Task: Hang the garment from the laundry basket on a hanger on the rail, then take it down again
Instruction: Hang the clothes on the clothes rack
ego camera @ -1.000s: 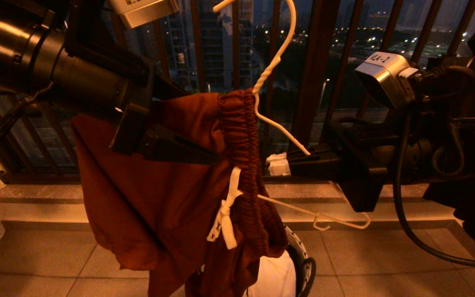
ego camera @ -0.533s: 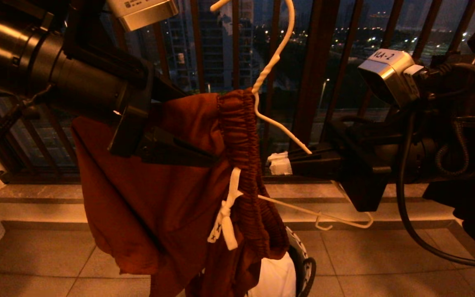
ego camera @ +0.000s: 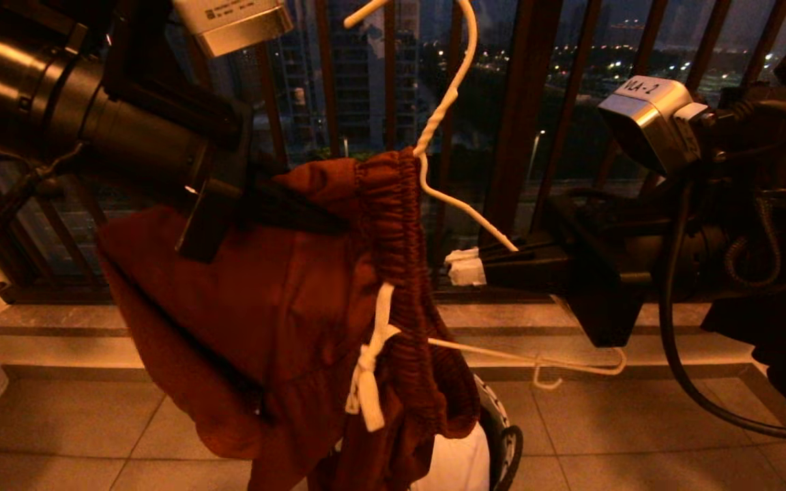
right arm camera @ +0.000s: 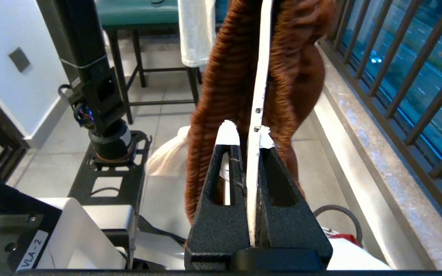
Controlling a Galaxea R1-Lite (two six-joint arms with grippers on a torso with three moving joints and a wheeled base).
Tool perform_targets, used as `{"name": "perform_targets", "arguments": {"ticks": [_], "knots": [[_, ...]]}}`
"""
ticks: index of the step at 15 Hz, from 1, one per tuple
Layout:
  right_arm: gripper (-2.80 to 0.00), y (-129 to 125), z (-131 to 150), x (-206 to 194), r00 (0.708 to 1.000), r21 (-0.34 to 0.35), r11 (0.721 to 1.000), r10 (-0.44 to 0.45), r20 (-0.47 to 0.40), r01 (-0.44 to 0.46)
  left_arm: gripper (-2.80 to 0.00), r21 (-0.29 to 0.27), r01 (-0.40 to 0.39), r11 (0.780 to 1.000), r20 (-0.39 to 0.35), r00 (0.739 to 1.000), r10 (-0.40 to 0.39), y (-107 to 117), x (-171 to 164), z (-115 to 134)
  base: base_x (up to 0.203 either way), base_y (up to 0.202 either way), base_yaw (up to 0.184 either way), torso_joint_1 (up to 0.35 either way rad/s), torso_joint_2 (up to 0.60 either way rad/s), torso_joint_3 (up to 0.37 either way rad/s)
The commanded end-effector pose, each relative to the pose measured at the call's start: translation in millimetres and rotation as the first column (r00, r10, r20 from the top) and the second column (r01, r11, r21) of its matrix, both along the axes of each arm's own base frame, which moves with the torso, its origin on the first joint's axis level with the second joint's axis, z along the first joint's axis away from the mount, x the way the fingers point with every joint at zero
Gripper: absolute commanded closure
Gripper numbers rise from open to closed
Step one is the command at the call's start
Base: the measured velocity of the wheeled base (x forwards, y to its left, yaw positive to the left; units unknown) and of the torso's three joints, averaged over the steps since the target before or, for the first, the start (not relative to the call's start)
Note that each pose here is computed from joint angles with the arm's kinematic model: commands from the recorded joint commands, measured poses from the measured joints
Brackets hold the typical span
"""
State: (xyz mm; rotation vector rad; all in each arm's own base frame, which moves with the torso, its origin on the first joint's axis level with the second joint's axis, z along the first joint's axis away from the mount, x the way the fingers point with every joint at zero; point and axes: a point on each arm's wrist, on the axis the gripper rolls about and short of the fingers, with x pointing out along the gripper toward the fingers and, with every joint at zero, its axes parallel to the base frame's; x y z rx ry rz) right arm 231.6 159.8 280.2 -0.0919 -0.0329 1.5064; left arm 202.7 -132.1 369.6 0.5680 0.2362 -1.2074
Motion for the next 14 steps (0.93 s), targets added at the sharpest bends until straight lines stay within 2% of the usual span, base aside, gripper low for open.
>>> {"name": "perform_targets", "arguments": {"ticks": [1, 10, 11, 14], "knots": [[0.0, 0.6, 0.9, -0.1, 1.0, 0.003, 1.0, 0.007, 0.005, -0.007, 0.0, 0.002, 0.004, 1.0, -0.003, 1.0, -0.004, -0.8, 1.0, -0.9, 0.0, 0.0, 0.0, 0.0, 0.0, 0.0], [0.0, 0.2, 1.5, 0.2, 1.0, 0.004, 1.0, 0.006, 0.007, -0.006, 0.0, 0.0, 0.002, 1.0, 0.004, 1.0, -0.002, -1.0, 1.4, -0.4, 0.0, 0.0, 0.0, 0.0, 0.0, 0.0], [-2.8, 0.2, 1.9, 0.2, 1.0, 0.005, 1.0, 0.004, 0.007, -0.004, 0.0, 0.0, 0.002, 1.0, 0.004, 1.0, -0.002, -1.3, 1.9, -0.6, 0.0, 0.0, 0.0, 0.0, 0.0, 0.0], [-2.8, 0.5, 1.7, 0.6, 1.0, 0.004, 1.0, 0.003, 0.006, -0.003, 0.0, -0.001, -0.001, 1.0, 0.009, 1.0, 0.001, -0.7, 1.1, 0.2, 0.0, 0.0, 0.0, 0.0, 0.0, 0.0]]}}
